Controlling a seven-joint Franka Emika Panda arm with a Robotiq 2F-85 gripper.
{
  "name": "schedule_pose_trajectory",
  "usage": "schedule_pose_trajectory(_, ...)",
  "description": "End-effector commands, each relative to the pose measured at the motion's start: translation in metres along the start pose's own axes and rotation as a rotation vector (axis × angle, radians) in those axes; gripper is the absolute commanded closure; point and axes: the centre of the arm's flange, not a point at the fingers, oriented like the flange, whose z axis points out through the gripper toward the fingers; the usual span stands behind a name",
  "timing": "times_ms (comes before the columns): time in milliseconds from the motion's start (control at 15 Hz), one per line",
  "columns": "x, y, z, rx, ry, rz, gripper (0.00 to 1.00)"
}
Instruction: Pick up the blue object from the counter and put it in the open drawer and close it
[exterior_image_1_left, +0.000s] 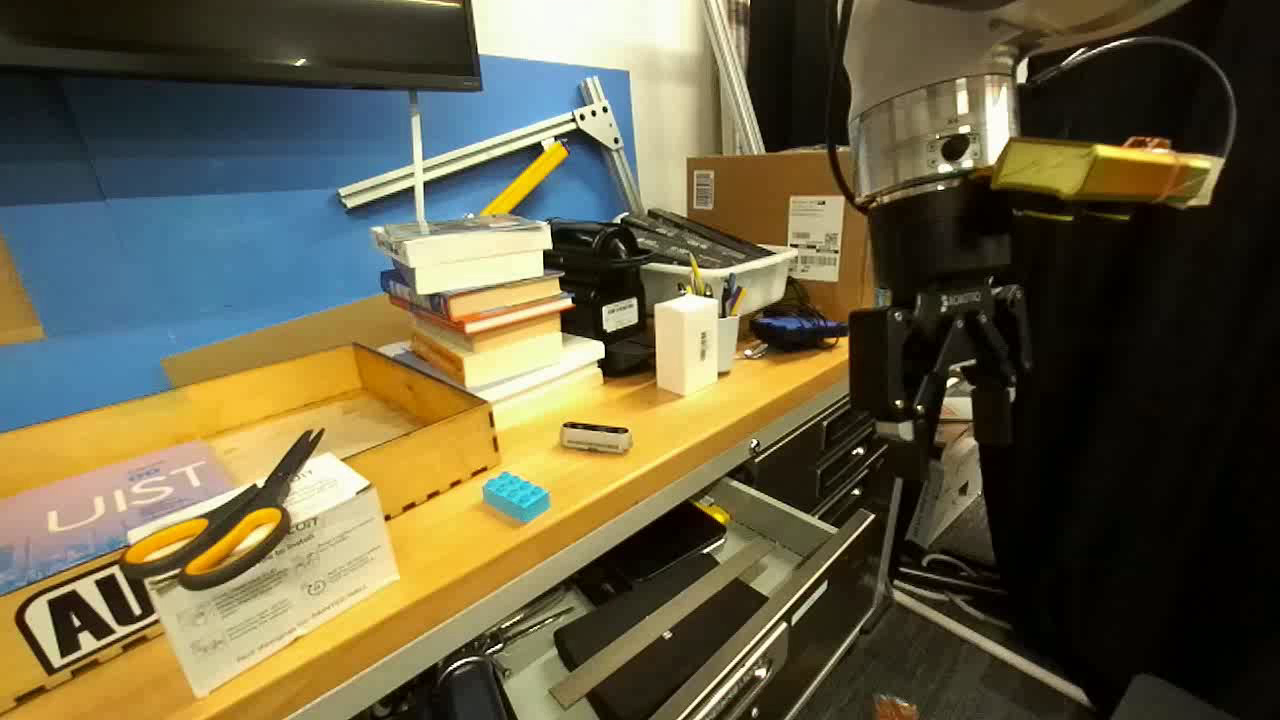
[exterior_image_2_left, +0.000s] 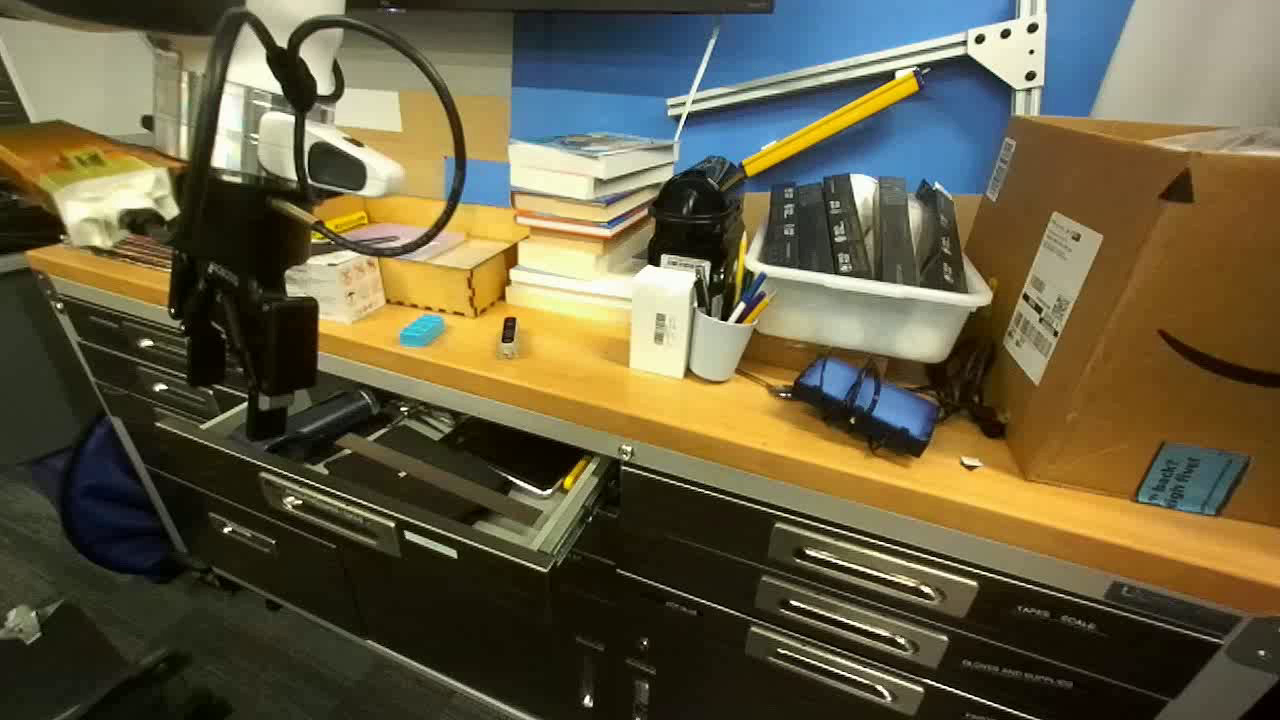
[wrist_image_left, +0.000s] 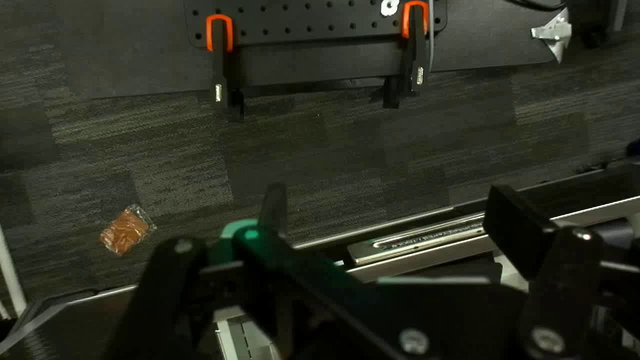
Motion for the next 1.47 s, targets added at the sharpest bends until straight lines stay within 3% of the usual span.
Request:
schedule_pose_trajectory(0, 0.000, 0.000, 0.000, 0.000, 0.001, 0.000, 0.00)
schedule_pose_trajectory(867, 0.000, 0.000, -0.001, 0.000, 0.002, 0.000, 0.00)
schedule_pose_trajectory(1067, 0.028, -0.018, -0.011, -0.012, 0.101, 0.035, 0.00)
schedule_pose_trajectory(1400, 0.105, -0.095, -0.016, -0.037, 0.241, -0.040, 0.00)
